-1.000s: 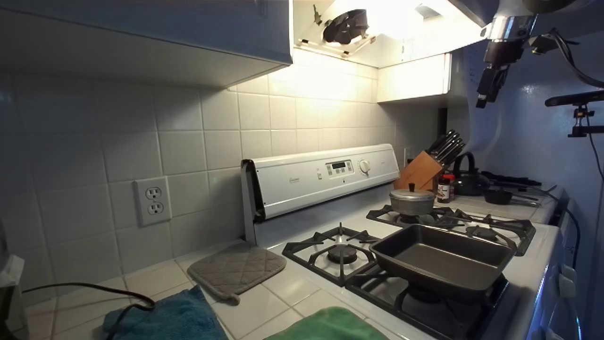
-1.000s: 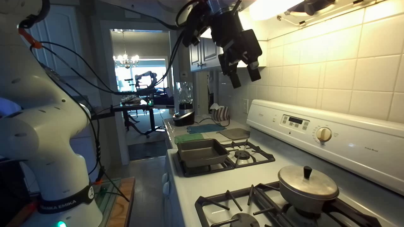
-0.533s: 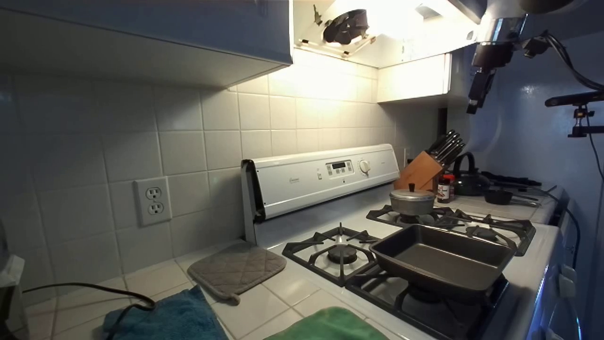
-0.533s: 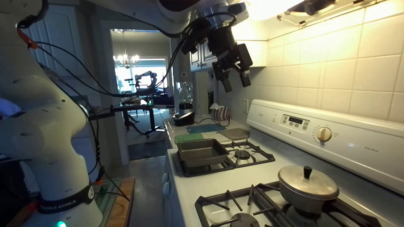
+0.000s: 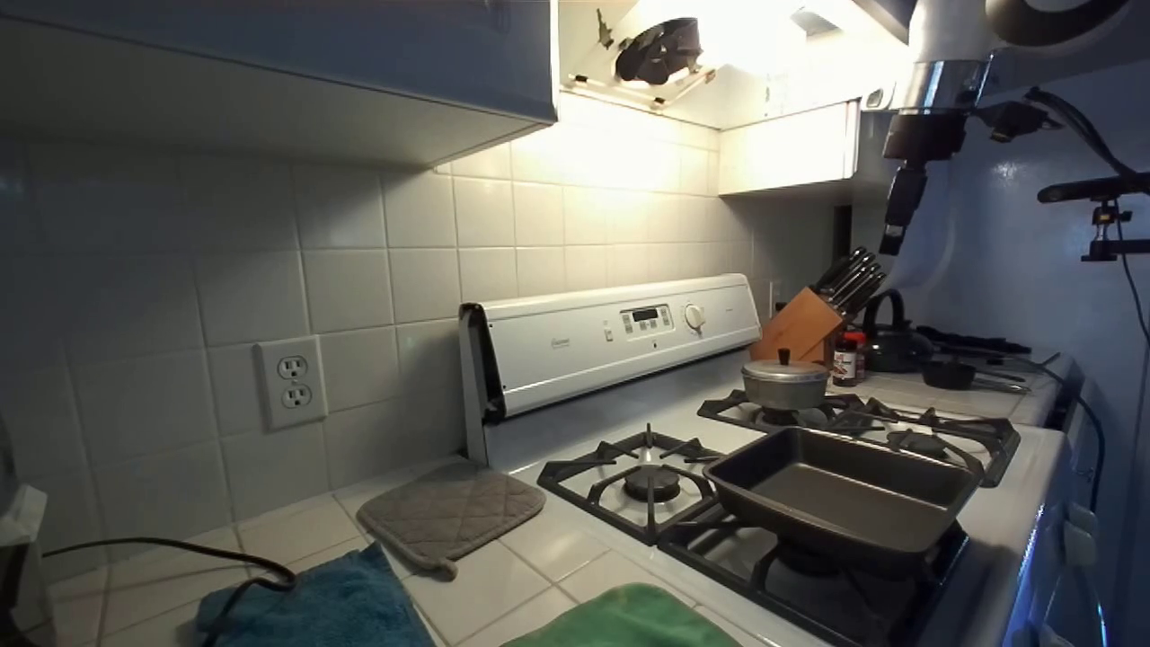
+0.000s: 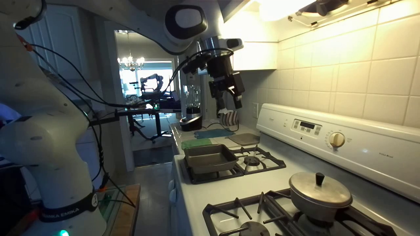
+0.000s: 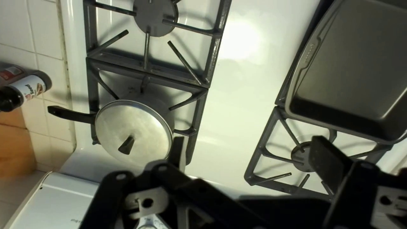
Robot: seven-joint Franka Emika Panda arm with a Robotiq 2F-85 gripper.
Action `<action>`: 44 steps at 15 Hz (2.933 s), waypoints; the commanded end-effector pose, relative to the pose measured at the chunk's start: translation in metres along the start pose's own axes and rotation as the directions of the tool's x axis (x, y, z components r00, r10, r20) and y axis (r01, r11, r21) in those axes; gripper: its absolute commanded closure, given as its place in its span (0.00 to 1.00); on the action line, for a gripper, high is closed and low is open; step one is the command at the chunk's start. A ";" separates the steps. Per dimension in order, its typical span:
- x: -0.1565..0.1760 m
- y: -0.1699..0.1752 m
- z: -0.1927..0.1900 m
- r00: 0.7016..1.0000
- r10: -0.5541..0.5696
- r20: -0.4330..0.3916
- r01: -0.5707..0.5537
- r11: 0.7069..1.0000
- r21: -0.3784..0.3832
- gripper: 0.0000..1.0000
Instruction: Move the baking pan backwards
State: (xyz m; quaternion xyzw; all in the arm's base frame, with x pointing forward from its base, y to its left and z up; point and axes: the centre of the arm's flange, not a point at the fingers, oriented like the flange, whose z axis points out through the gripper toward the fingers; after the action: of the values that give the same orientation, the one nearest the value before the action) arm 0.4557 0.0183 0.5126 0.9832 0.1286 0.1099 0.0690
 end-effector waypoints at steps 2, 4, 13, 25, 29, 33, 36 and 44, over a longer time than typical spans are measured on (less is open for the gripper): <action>-0.004 -0.004 0.010 1.000 -0.006 0.014 0.006 1.000 0.014 0.00; -0.006 -0.005 0.014 1.000 -0.007 0.016 0.007 1.000 0.018 0.00; 0.000 -0.055 0.057 0.993 -0.081 0.080 0.071 0.991 0.117 0.00; -0.011 -0.081 0.151 0.979 -0.088 0.183 0.052 0.980 0.193 0.00; -0.020 -0.082 0.183 0.981 -0.091 0.174 0.058 0.981 0.187 0.00; -0.025 -0.089 0.207 0.982 -0.115 0.153 0.085 0.978 0.189 0.00; -0.026 -0.094 0.219 0.981 -0.128 0.148 0.099 0.977 0.188 0.00; -0.026 -0.097 0.236 0.979 -0.134 0.151 0.104 0.976 0.189 0.02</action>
State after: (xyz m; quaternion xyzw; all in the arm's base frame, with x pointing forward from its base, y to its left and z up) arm 0.4600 0.0805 0.2698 0.9830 0.1834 0.0064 0.0000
